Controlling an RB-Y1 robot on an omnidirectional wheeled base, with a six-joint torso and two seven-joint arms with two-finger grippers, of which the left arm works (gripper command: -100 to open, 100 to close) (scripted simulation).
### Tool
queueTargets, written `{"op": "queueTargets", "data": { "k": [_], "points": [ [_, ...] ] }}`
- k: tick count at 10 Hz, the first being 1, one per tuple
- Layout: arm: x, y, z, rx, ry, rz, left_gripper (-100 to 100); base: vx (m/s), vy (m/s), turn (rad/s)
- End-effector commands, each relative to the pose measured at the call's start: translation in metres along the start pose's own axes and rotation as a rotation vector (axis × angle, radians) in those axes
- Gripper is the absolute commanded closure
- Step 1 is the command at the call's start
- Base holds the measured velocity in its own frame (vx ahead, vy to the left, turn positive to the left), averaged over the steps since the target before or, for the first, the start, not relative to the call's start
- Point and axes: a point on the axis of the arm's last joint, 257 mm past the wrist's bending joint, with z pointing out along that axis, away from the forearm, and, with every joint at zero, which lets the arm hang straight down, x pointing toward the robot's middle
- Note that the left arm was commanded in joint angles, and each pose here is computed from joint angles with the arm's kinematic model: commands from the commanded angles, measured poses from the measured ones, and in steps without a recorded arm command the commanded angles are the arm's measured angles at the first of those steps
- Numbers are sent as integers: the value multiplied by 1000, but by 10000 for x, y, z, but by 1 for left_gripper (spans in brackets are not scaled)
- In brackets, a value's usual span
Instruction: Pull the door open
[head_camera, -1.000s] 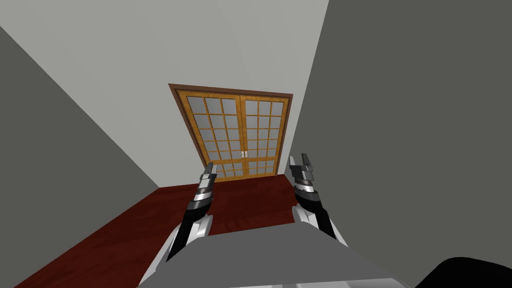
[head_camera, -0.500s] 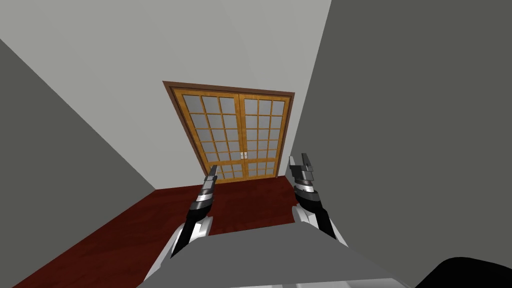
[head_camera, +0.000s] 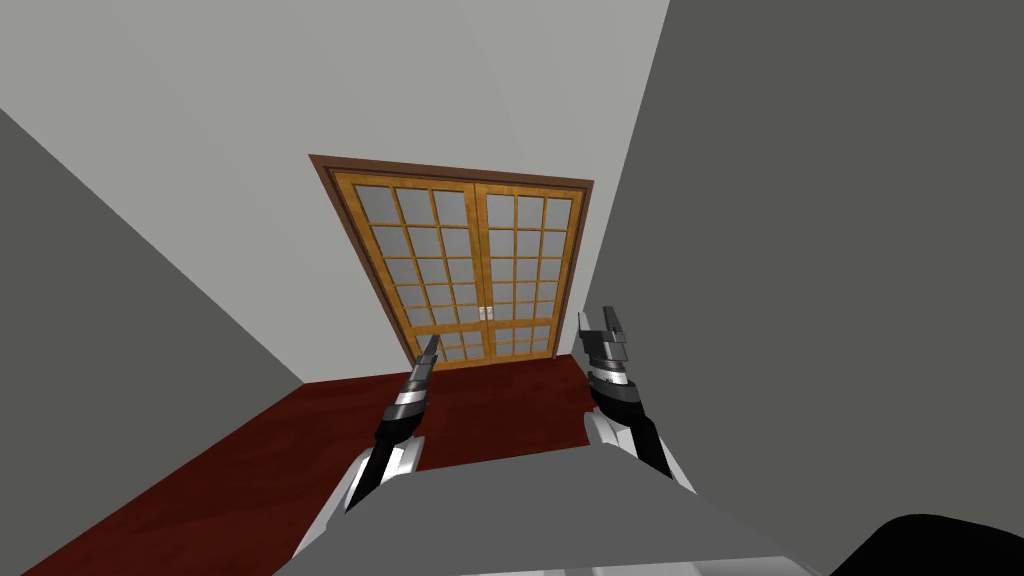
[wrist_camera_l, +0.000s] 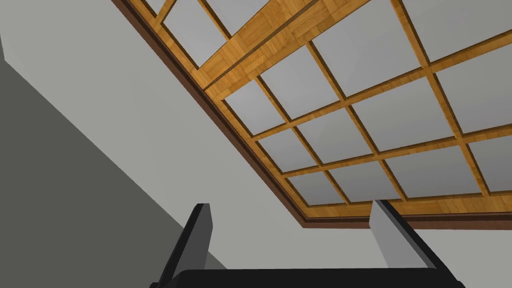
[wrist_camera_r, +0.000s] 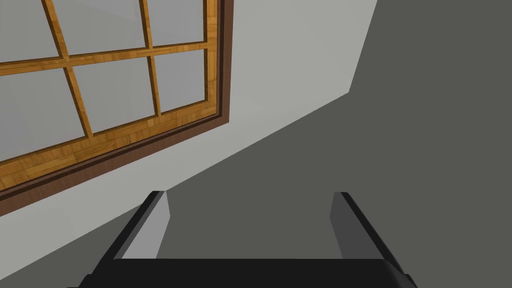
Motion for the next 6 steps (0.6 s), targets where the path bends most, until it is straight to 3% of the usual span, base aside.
{"op": "queueTargets", "data": {
  "k": [1,6],
  "points": [
    [46,126,-34,-18,16,52,-100,94,-20,6],
    [195,468,-163,-70,66,199,-100,98,-28,6]
  ]
}}
